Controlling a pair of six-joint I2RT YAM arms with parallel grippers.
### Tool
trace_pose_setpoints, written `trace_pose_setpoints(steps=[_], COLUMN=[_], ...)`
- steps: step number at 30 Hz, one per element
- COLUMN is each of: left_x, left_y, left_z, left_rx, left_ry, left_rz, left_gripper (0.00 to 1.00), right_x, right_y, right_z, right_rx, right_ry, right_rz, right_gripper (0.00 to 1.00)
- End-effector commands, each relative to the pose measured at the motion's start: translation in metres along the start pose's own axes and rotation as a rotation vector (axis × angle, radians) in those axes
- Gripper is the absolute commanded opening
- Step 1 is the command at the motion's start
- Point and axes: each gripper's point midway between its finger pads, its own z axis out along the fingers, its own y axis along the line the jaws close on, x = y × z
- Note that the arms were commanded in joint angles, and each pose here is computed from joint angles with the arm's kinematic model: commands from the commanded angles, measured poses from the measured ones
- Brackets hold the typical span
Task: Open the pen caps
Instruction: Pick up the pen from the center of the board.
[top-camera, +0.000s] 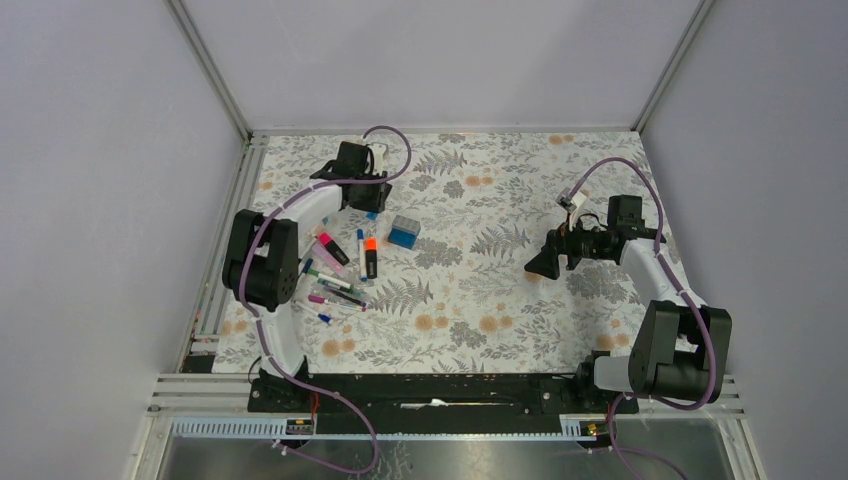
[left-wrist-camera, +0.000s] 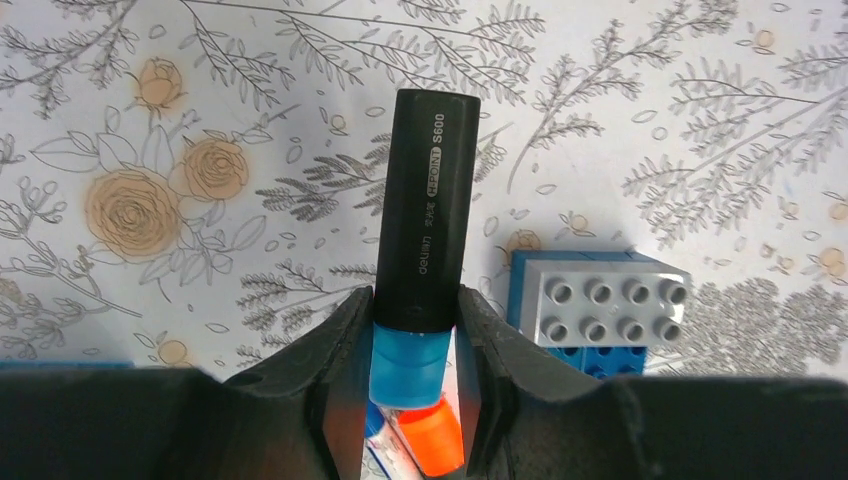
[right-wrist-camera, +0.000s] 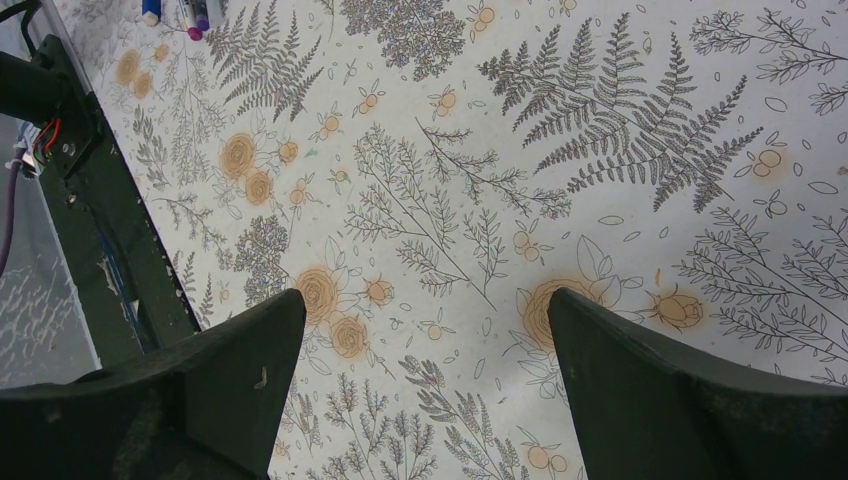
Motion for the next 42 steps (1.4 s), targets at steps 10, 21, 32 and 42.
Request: trace_pose_setpoints(steps=[10, 21, 32, 42], left_x=[-0.024, -0.032, -0.029, -0.016], left_y=[-0.053, -0.118, -0.196, -0.244], left_z=[-0.068, -0.118, -0.136, -0.121], left_rx=[0.255, 0.509, 0.745, 0.83], left_ry=[-0.184, -0.347, -0.436, -0.444], left_rz=[-0.145, -0.278, -0.389, -0.496], left_gripper=[0.17, 0.16, 0.16, 0.16], right_x=[-0.017, -0.016, -0.018, -0.034], right_y=[0.007, 0.018, 0.034, 0.051], right_z=[-0.003, 0.003, 0.023, 0.051], right_rx=[-0.033, -0.107, -0.179, -0.279], right_ry=[-0.043, -0.069, -0.118, -0.153], right_rz=[-0.048, -0.02, -0.001, 0.089], right_gripper=[0.98, 0.99, 0.98, 0.99])
